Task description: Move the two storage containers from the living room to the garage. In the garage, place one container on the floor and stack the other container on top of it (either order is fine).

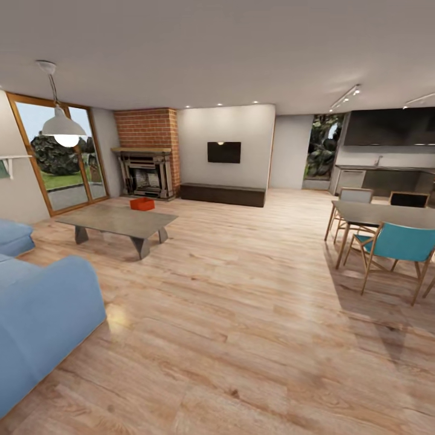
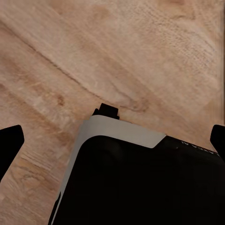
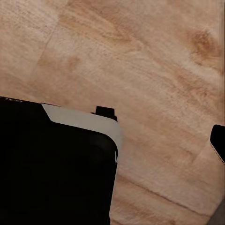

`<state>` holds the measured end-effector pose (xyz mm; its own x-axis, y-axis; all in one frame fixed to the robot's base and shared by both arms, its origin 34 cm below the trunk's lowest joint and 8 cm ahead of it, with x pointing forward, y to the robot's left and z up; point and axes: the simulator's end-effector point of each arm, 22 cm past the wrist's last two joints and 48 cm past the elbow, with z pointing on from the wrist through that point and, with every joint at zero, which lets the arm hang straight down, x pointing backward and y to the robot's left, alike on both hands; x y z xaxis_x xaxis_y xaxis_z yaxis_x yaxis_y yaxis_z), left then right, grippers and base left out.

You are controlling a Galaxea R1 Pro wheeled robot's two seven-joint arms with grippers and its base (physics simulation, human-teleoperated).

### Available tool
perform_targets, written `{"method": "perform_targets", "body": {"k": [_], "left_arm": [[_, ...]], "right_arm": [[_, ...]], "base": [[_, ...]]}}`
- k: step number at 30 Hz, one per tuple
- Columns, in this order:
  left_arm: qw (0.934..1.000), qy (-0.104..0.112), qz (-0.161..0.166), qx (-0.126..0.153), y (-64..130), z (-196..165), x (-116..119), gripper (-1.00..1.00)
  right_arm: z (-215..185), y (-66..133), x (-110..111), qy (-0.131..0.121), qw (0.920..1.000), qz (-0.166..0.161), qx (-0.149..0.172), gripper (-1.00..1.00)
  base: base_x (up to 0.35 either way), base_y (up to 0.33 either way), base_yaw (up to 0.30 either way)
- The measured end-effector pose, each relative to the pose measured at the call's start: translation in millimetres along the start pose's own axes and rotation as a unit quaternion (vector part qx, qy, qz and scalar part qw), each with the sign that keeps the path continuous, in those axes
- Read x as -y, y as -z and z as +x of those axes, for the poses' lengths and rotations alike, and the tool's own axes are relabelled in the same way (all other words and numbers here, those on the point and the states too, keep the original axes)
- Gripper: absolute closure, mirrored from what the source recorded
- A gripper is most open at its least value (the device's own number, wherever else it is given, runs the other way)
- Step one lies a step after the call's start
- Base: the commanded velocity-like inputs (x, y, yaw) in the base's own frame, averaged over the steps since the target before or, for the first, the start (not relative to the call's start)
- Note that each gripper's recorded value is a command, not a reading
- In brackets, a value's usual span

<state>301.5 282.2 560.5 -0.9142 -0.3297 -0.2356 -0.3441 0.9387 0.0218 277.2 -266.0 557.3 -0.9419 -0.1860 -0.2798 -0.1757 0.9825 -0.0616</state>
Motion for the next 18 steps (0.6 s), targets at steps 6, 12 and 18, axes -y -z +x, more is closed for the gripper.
{"method": "perform_targets", "body": {"k": [6, 12, 18], "left_arm": [[1.0, 0.0, 0.0, 0.0, 0.0, -0.1, 0.0, -1.0], [1.0, 0.0, 0.0, 0.0, 0.0, 0.0, 0.0, -1.0], [1.0, 0.0, 0.0, 0.0, 0.0, -0.2, 0.0, -1.0]], "right_arm": [[-0.1, 0.0, 0.0, 0.0, 1.0, 0.0, 0.0, -1.0], [-0.1, 0.0, -0.2, 0.0, 1.0, 0.0, 0.0, -1.0], [-0.1, 0.0, -0.4, 0.0, 1.0, 0.0, 0.0, -1.0]], "base": [[0.324, 0.0, 0.0], [0.324, 0.0, 0.0], [0.324, 0.0, 0.0]]}}
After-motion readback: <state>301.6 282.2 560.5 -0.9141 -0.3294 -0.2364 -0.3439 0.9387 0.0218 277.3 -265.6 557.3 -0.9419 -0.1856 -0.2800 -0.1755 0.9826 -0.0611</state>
